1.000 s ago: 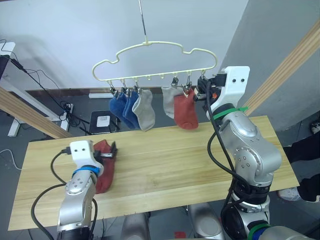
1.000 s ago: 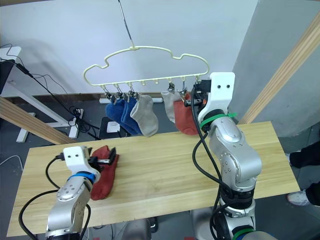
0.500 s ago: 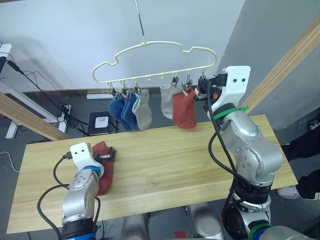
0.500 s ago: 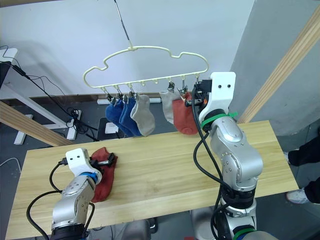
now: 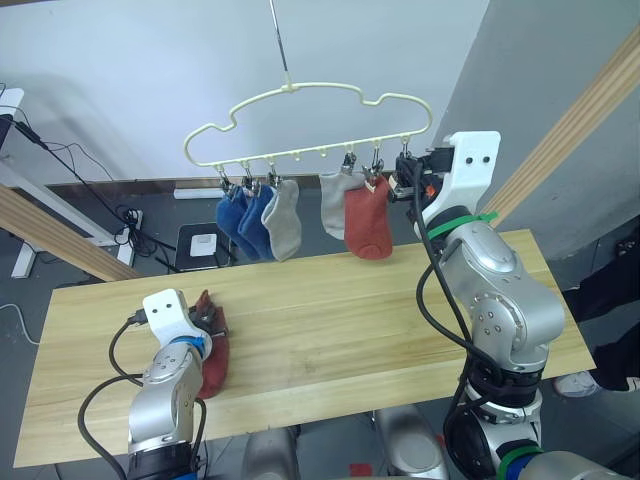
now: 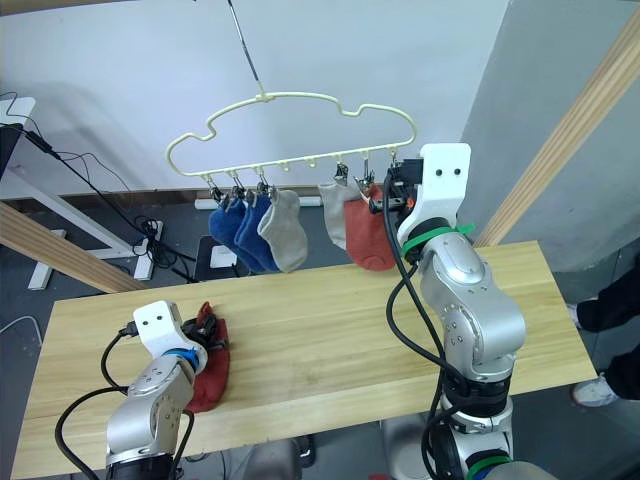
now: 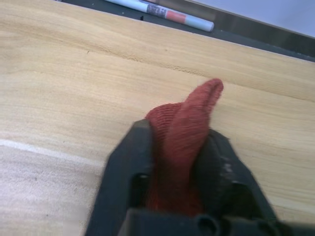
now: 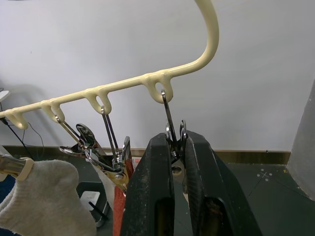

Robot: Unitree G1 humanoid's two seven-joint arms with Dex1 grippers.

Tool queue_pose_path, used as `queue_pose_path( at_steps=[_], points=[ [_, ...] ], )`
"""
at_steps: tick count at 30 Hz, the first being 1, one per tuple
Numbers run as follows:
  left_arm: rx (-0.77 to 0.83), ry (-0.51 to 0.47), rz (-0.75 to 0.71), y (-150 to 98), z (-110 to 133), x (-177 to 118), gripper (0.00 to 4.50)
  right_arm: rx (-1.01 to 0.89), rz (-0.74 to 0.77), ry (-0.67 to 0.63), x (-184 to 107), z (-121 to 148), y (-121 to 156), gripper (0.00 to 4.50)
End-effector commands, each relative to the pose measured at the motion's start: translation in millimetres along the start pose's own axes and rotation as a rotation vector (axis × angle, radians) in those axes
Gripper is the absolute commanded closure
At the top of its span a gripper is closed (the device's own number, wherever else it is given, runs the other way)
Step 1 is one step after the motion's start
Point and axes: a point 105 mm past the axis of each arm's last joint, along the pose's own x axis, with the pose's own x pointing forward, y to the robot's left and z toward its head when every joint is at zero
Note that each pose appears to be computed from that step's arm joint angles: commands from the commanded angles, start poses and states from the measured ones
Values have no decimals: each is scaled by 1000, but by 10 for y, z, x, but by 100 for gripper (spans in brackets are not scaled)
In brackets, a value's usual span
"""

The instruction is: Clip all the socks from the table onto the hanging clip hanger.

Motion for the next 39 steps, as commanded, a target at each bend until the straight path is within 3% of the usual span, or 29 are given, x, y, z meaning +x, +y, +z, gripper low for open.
queue_pose_path(
  at_steps=[1, 2, 6, 9, 11, 13, 17, 20, 24, 32, 39],
  points=[
    [22, 11, -88, -165, -65, -40, 426, 3, 19, -53, -15, 121, 42, 449],
    [58, -35, -212, -388, 30, -54, 449, 2, 19, -54, -12, 124, 40, 449],
    [213, -181, -588, -1065, 303, -194, 450, -2, 19, -57, -3, 131, 36, 449],
    [308, -342, -1055, -1834, 620, -606, 450, -9, 11, -66, -6, 159, 14, 449],
    [336, -375, -1211, -2059, 677, -778, 450, -12, 8, -70, -9, 171, 8, 449],
    [334, -393, -1273, -2193, 722, -844, 450, -13, 7, -73, -10, 177, 5, 449],
    [311, -451, -1305, -2432, 850, -897, 450, -16, 4, -76, -11, 184, -3, 449],
    [241, -511, -1263, -2692, 1022, -867, 450, -15, 4, -78, -12, 186, 4, 449],
    [190, -552, -1203, -2853, 1142, -808, 450, -16, 5, -77, -15, 186, 8, 449],
    [176, -669, -1004, -2898, 1352, -667, 450, -18, 3, -79, -21, 190, 10, 449],
    [144, -696, -973, -2910, 1378, -686, 450, -16, 3, -75, -27, 181, 12, 449]
  ],
)
